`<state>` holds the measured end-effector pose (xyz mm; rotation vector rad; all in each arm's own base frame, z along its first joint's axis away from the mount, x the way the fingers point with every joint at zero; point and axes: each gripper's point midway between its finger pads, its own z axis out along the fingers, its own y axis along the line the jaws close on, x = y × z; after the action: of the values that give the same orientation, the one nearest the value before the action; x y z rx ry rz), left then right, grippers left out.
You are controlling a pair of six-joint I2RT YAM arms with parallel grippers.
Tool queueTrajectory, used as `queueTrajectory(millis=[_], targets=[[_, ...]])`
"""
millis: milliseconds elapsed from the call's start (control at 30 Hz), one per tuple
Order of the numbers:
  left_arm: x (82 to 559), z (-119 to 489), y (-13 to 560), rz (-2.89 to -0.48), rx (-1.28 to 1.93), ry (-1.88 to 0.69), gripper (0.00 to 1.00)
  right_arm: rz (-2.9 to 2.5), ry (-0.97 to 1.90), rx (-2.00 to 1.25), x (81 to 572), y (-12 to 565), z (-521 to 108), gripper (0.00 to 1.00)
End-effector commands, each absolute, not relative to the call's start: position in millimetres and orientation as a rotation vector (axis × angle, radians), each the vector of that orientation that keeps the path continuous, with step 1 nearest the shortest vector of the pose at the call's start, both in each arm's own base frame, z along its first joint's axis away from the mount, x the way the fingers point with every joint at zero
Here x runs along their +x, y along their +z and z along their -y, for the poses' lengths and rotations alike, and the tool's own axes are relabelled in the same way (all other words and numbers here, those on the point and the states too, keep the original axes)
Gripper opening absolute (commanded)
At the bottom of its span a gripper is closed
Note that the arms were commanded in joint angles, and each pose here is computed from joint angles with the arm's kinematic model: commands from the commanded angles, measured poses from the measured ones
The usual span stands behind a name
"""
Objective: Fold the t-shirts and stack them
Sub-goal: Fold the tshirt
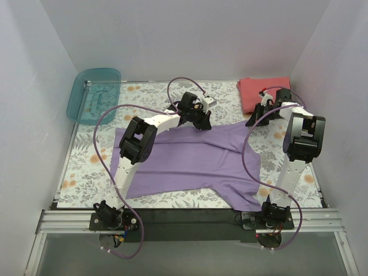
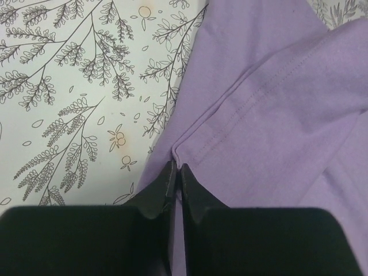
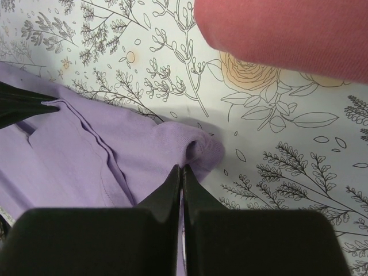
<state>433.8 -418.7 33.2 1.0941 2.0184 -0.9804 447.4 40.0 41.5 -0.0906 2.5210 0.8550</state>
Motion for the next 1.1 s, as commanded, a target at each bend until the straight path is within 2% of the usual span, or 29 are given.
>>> queueTrajectory(millis=[0,233,400,567,700,833,867,900,967,1067], targets=[[434,428,89,-1.877,1.113,-0.992,0.00,-2.470,0.861,-0.122,452,56,-41,0.01],[407,424,124,-1.753,1.180,-1.055,0.00,-2.470,0.858,-0.116,455,55,-40,0.01],[356,413,141,-1.615,1.348,-1.185,0.00,-2.469,0.848,-0.118,457,54,-39,0.01],[307,404,119,-1.618,1.505,-1.302,0.00,-2.469,0.840,-0.120,458,55,-38,0.01],[275,387,94,-1.578,1.645,-1.302,0.00,-2.467,0.835,-0.122,459,55,-38,0.01],[243,371,70,-1.453,1.864,-1.225,0.11,-2.468,0.832,-0.124,460,55,-37,0.01],[237,367,65,-1.412,1.925,-1.196,0.21,-2.469,0.833,-0.126,460,55,-38,0.01],[231,365,63,-1.395,1.955,-1.193,0.25,-2.469,0.832,-0.126,460,54,-37,0.01],[225,366,71,-1.385,1.948,-1.222,0.30,-2.471,0.836,-0.122,459,54,-38,0.01],[230,373,87,-1.393,1.904,-1.249,0.32,-2.471,0.837,-0.124,460,53,-38,0.01]])
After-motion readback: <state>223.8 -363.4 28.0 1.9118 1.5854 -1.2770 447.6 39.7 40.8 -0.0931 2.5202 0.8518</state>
